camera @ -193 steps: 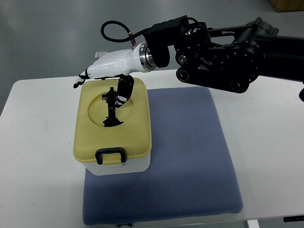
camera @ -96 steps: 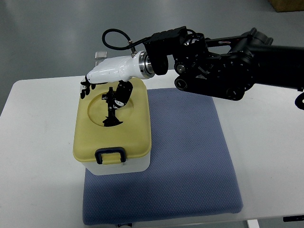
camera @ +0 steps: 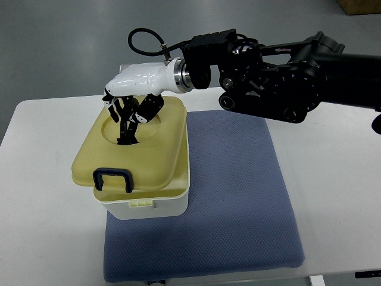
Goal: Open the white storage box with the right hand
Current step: 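Lift the yellow lid up off the white box with the right hand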
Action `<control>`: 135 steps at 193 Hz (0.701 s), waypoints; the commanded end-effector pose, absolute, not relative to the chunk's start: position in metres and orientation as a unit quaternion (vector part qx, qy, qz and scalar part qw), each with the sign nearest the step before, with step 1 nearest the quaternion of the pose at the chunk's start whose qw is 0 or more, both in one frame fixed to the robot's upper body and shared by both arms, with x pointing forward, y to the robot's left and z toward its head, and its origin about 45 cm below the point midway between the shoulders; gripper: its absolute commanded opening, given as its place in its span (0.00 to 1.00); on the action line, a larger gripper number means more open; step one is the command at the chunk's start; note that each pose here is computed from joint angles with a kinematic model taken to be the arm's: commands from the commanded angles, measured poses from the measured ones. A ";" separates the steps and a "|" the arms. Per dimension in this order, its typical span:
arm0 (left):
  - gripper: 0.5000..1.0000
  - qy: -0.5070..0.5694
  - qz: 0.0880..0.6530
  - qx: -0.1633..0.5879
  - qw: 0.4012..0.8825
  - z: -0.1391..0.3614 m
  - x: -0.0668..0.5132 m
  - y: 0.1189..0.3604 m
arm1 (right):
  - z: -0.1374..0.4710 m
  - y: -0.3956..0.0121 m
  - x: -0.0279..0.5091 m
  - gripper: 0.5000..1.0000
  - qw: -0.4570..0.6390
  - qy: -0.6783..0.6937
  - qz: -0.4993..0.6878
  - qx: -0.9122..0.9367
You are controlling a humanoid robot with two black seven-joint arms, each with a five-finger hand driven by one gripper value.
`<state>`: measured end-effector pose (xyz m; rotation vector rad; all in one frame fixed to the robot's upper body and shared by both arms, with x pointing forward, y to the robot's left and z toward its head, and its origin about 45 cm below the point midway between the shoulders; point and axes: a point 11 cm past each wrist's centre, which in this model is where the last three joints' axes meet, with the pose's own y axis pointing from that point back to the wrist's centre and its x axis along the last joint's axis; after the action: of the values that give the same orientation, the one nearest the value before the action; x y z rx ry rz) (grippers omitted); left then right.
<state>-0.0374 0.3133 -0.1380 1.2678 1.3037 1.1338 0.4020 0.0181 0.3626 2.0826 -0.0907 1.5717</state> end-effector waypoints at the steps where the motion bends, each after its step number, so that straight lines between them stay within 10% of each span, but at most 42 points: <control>1: 1.00 0.533 0.465 0.519 0.480 -0.138 -0.037 0.313 | 0.380 0.019 0.402 0.00 0.259 -0.033 0.590 0.764; 135: 1.00 0.533 0.463 0.520 0.480 -0.138 -0.037 0.313 | 0.468 -0.129 0.423 0.00 0.361 -0.059 0.530 0.765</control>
<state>-0.0370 0.3129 -0.1380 1.2697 1.2996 1.1285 0.4164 -0.0956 0.4720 2.0076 -0.1291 1.4392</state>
